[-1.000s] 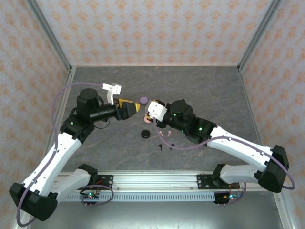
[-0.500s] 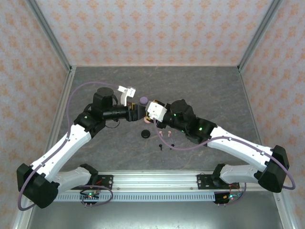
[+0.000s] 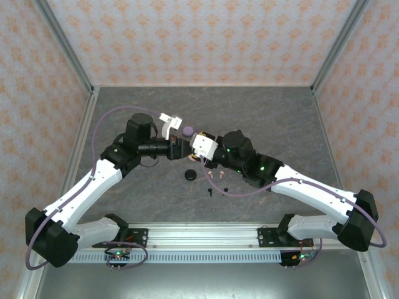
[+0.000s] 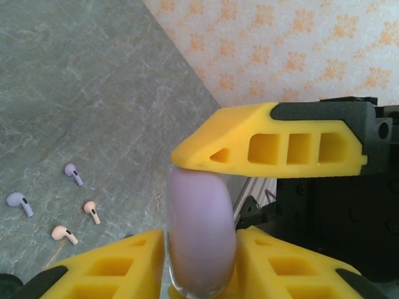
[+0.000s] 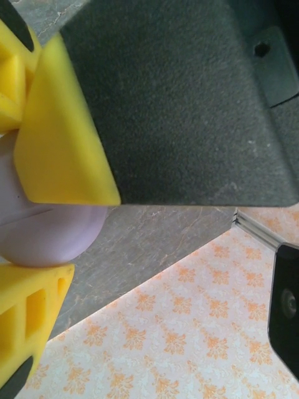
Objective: Insert the wireless bluetooth earbuds into the charging case
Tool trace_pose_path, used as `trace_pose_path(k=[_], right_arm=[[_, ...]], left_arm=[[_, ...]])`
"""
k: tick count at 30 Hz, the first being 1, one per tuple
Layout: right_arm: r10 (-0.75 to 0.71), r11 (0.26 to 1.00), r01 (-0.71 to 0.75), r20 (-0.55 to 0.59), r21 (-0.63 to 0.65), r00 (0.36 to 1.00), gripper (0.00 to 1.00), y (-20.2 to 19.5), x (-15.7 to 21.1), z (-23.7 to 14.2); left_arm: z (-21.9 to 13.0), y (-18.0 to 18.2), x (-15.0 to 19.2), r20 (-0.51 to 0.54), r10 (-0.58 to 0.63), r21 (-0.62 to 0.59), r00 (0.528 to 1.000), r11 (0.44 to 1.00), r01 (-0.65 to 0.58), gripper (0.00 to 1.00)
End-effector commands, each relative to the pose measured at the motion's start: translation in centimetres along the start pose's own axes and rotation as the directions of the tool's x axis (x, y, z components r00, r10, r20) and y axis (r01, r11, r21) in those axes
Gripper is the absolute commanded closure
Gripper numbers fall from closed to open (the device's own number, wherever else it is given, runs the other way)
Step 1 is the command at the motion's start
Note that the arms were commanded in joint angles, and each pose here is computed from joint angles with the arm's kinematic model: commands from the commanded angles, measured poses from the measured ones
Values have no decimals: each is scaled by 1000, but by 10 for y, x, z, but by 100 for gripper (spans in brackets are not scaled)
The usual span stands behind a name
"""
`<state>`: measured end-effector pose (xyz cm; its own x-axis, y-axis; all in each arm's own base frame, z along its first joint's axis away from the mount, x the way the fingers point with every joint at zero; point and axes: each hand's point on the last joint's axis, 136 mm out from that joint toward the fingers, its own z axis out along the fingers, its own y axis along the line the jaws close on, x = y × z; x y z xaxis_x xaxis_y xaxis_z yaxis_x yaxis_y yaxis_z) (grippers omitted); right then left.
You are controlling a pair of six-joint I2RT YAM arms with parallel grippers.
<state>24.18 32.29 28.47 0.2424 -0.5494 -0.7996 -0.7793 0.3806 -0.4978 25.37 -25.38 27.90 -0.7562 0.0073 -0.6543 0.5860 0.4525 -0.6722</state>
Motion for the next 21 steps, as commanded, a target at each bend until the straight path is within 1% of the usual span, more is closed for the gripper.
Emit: trace_pose_path(k=[1,5,11,15,18,21], right_arm=[[-9,999,6,53,44,999,64,-14,-16,-8],[-3,999,1,47,45,999,63,-14,-14,-9],[36,999,-37,43,11,998,51,-13,-11,-14],[58,998,-58,25,-21,998,40,-9,-5,-20],[81,995,-80,22,-55,996,30,-6,-2,-27],[110,990,-107,36,-92,993,22,-3,-1,-39]], left_arm=[[-1,-12,15,-82,41,56,996,998,-37,70],[-3,-12,19,-102,66,54,993,997,-60,77],[-6,-12,16,-79,101,37,992,994,-98,84],[-8,-14,10,-36,144,34,989,989,-143,88],[-13,-16,7,2,216,19,976,976,-216,88],[-20,-18,6,33,302,-2,953,953,-302,88]])
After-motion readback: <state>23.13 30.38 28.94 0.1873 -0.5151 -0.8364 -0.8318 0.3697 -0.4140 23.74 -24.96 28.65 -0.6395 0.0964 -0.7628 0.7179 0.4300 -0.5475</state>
